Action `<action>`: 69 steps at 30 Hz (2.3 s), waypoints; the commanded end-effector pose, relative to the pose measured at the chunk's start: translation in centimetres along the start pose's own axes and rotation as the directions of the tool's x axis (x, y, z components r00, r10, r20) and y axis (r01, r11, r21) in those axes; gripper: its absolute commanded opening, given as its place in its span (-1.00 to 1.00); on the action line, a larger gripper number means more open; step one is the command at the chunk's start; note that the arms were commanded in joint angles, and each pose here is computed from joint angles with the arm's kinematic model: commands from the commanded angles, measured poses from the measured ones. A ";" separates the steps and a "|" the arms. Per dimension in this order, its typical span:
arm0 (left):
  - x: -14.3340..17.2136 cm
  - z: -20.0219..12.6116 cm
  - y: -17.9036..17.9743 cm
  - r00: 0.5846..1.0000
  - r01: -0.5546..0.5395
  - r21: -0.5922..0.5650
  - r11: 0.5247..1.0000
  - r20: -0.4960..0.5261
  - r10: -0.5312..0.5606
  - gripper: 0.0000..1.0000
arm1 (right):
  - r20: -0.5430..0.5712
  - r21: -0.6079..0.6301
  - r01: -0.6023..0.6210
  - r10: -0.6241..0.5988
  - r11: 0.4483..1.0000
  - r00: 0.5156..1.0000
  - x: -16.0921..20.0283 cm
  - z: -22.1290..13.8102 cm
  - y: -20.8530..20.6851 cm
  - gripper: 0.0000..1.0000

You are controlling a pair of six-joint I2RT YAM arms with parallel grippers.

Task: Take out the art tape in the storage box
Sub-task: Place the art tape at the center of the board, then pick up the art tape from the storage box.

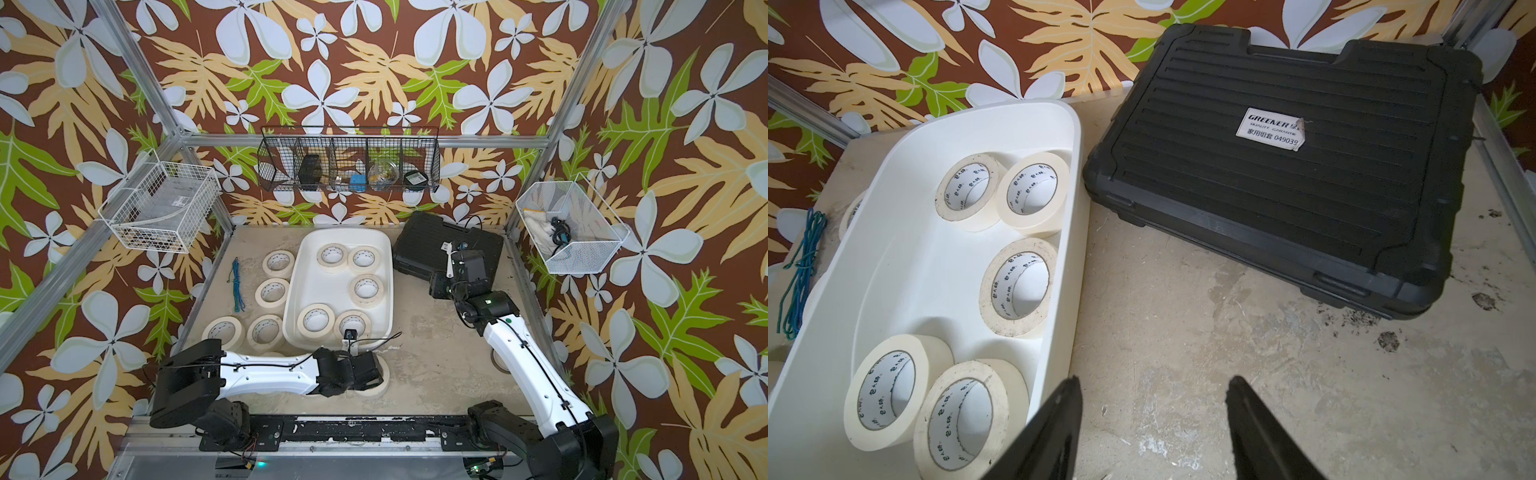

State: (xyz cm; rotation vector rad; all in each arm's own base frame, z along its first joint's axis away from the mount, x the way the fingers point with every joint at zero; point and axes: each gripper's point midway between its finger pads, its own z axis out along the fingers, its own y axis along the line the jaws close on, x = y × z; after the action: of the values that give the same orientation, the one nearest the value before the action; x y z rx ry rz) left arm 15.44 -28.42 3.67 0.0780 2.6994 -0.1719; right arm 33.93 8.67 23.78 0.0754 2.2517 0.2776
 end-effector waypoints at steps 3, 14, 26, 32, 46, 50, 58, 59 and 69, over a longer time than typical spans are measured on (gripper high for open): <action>-0.5 -0.8 -0.1 1.000 -0.006 0.001 1.000 0.013 0.006 -0.31 | 0.022 -0.026 -0.013 0.014 1.000 1.000 -0.7 -0.5 0.5 0.19; -1.2 -3.1 -0.5 0.999 -0.048 0.031 0.998 -0.002 0.048 -0.04 | 0.018 -0.041 -0.015 0.016 0.999 1.000 -0.7 -0.6 0.8 0.19; -7.6 -10.9 -3.4 0.961 -0.223 0.045 0.974 0.180 0.211 0.08 | 0.005 -0.109 -0.039 0.039 0.993 0.999 -0.5 -0.6 2.0 0.19; -14.3 -13.1 -2.8 0.949 -0.188 0.055 0.981 0.268 0.167 0.10 | 0.014 -0.118 -0.057 0.059 0.991 0.998 -0.4 -1.0 2.0 0.18; -26.3 -6.6 3.5 0.959 0.071 0.117 0.991 0.266 -0.101 0.11 | -0.068 -0.180 -0.056 0.044 0.982 0.997 2.2 0.4 3.8 0.16; -28.8 -2.5 6.7 0.951 0.178 0.079 0.981 0.241 -0.192 0.09 | -0.090 -0.206 -0.050 0.032 0.977 0.995 2.7 0.7 5.0 0.15; -33.1 5.1 13.6 0.862 0.454 -0.009 0.891 0.257 -0.437 0.05 | -0.090 -0.229 -0.041 0.020 0.973 0.996 2.5 0.6 6.2 0.15; -33.4 6.1 13.9 0.854 0.475 -0.009 0.880 0.247 -0.458 0.04 | -0.088 -0.231 -0.038 0.018 0.972 0.996 2.3 0.5 6.3 0.15; -35.8 11.0 15.9 0.798 0.574 -0.005 0.819 0.226 -0.559 0.06 | -0.077 -0.250 -0.018 -0.001 0.968 0.997 1.7 -0.1 7.1 0.15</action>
State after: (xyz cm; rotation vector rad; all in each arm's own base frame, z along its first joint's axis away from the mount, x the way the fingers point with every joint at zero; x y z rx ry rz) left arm 53.19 -15.60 7.59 -0.6784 2.4374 -0.2172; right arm 32.31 15.66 23.60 -0.0549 2.2873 0.5738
